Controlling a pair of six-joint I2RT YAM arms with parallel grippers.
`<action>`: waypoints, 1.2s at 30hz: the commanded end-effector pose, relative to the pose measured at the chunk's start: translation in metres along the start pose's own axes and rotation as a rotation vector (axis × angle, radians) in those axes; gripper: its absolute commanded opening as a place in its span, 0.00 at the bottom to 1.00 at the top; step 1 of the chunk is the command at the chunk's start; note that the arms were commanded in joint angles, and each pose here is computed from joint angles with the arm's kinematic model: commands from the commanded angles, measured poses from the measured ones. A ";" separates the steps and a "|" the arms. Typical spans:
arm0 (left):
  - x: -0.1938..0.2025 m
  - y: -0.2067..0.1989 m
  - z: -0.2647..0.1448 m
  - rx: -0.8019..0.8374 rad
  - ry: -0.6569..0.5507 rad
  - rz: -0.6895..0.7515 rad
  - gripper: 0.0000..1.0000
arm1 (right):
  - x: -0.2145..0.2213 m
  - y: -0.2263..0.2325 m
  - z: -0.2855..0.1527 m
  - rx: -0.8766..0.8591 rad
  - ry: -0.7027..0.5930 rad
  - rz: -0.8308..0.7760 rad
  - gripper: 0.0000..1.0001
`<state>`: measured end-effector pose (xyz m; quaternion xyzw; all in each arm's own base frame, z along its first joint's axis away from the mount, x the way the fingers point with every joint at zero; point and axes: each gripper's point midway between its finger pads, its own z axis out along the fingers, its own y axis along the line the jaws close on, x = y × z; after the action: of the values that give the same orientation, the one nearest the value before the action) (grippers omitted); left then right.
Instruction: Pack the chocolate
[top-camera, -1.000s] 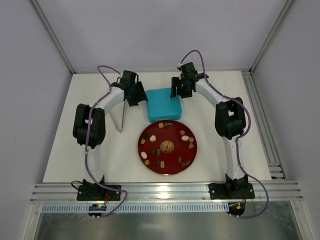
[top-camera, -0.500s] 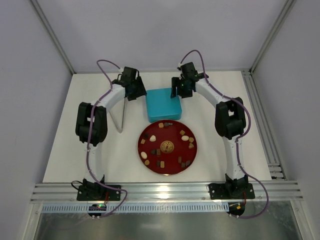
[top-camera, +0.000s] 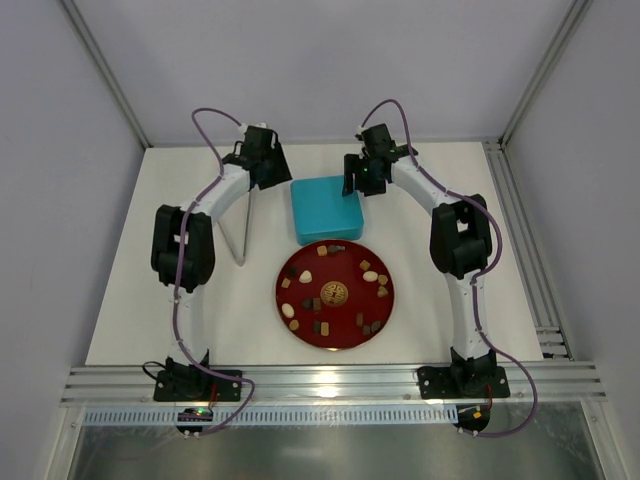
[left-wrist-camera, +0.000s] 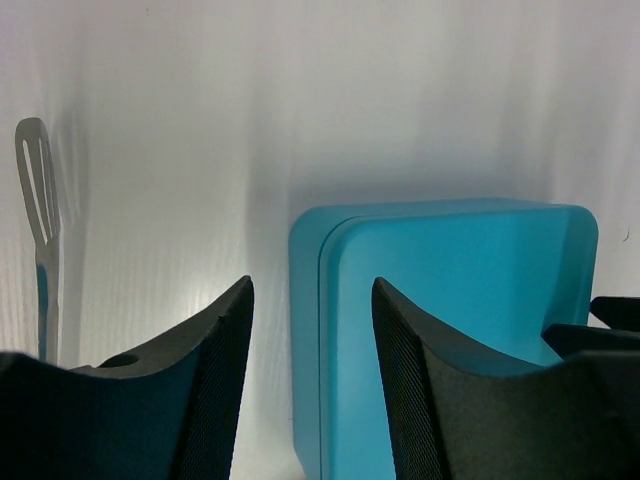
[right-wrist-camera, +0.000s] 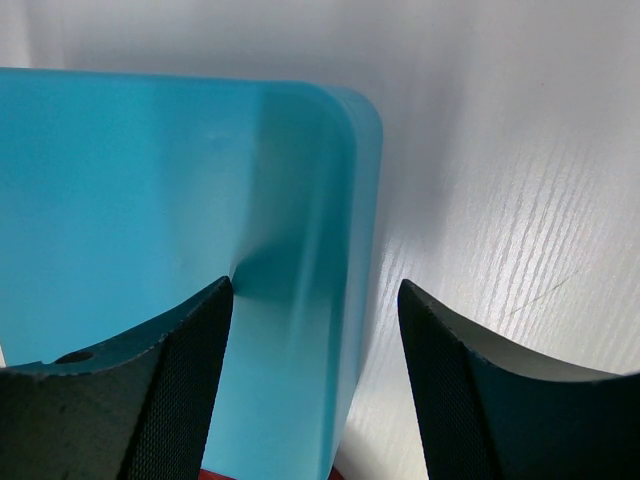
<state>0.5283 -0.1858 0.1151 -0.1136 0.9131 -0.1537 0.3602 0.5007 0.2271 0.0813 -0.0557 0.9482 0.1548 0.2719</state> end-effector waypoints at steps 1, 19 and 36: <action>-0.021 -0.007 0.001 0.017 -0.061 0.024 0.50 | -0.013 -0.002 -0.006 0.018 -0.029 -0.014 0.68; 0.018 0.009 0.024 -0.050 0.082 0.033 0.48 | -0.011 -0.003 -0.007 0.023 -0.023 -0.012 0.68; 0.003 -0.027 -0.055 0.130 -0.029 0.037 0.51 | -0.010 -0.008 -0.008 0.028 -0.020 -0.001 0.68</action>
<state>0.5014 -0.1940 0.1391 -0.0857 0.9100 -0.1831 0.3621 0.5013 0.2218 0.0813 -0.0511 0.9497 0.1503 0.2699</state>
